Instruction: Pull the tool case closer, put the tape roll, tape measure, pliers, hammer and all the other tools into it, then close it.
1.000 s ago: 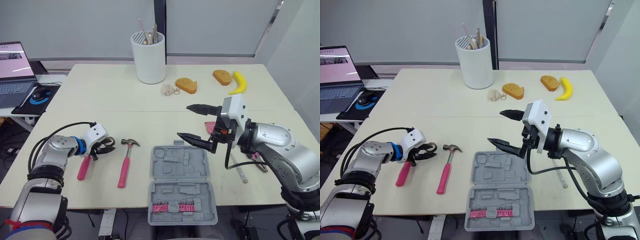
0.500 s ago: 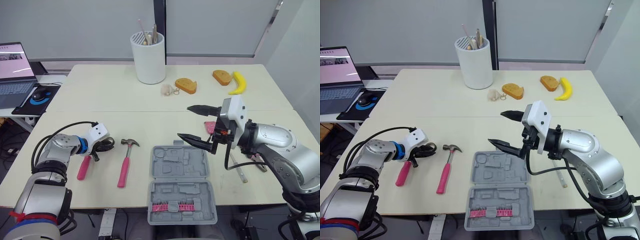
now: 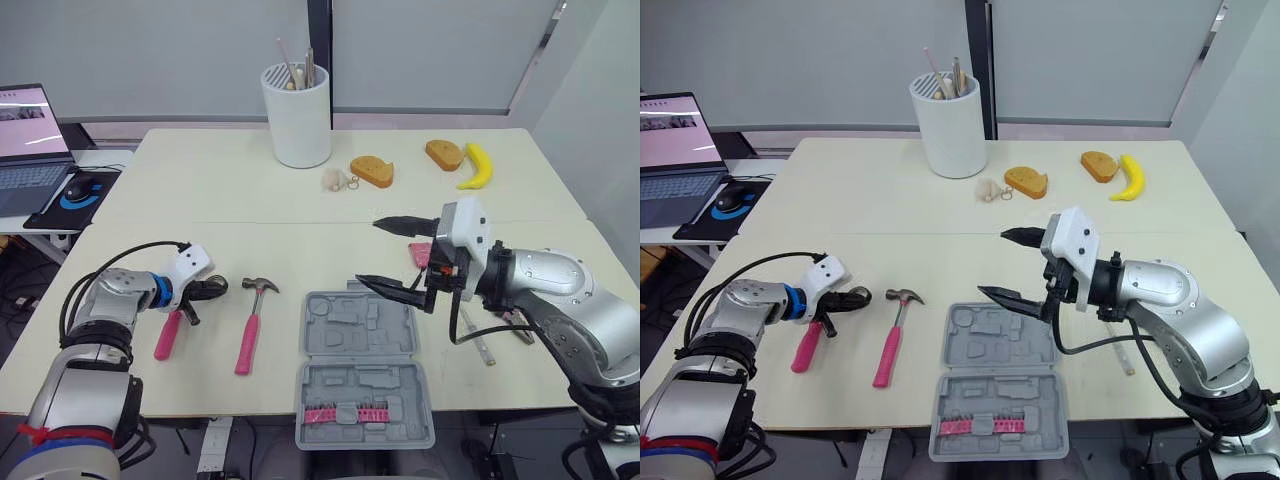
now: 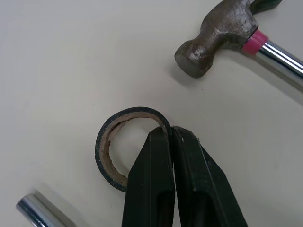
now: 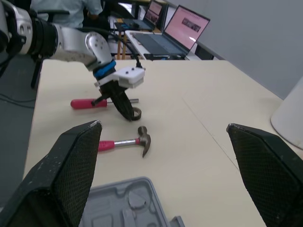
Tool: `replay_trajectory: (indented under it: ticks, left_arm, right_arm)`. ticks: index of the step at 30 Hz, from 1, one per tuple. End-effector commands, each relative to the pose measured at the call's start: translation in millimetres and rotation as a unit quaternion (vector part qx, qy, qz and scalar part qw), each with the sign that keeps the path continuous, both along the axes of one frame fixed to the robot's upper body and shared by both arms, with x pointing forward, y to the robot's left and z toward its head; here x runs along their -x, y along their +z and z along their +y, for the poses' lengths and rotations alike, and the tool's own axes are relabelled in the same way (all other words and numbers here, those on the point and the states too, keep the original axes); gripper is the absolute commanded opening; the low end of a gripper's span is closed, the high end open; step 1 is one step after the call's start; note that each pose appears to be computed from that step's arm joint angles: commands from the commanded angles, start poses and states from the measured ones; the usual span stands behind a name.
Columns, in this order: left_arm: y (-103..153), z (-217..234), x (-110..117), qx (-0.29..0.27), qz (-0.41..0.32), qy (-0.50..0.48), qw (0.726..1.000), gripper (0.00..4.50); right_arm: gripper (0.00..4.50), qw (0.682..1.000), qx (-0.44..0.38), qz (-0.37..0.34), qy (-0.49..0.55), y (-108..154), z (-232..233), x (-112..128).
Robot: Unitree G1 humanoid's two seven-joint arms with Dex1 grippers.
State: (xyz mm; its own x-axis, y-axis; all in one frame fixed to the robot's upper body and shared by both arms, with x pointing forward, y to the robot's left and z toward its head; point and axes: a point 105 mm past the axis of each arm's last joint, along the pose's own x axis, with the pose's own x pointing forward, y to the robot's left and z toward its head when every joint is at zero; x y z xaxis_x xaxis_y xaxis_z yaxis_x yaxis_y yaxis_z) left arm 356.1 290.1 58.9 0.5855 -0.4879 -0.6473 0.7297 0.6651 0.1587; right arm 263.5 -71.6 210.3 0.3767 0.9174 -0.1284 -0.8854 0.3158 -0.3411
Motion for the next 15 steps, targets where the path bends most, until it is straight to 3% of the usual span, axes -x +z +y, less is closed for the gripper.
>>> replay_trajectory:
  ticks: [1, 9, 15]
  left_arm:
    - [42, 10, -2, 0.034, -0.031, 0.000, 0.999, 0.02]
    - [87, -3, 16, 0.028, -0.034, -0.065, 0.997, 0.02]
    - [112, -53, 29, 0.020, -0.039, -0.151, 0.988, 0.02]
  right_arm:
    - [4.50, 1.000, 0.009, -0.017, 0.016, 2, 2, 10]
    - [4.50, 0.999, 0.038, -0.013, 0.005, -13, -8, 9]
    - [4.50, 0.998, 0.058, -0.012, 0.007, -23, -8, 12]
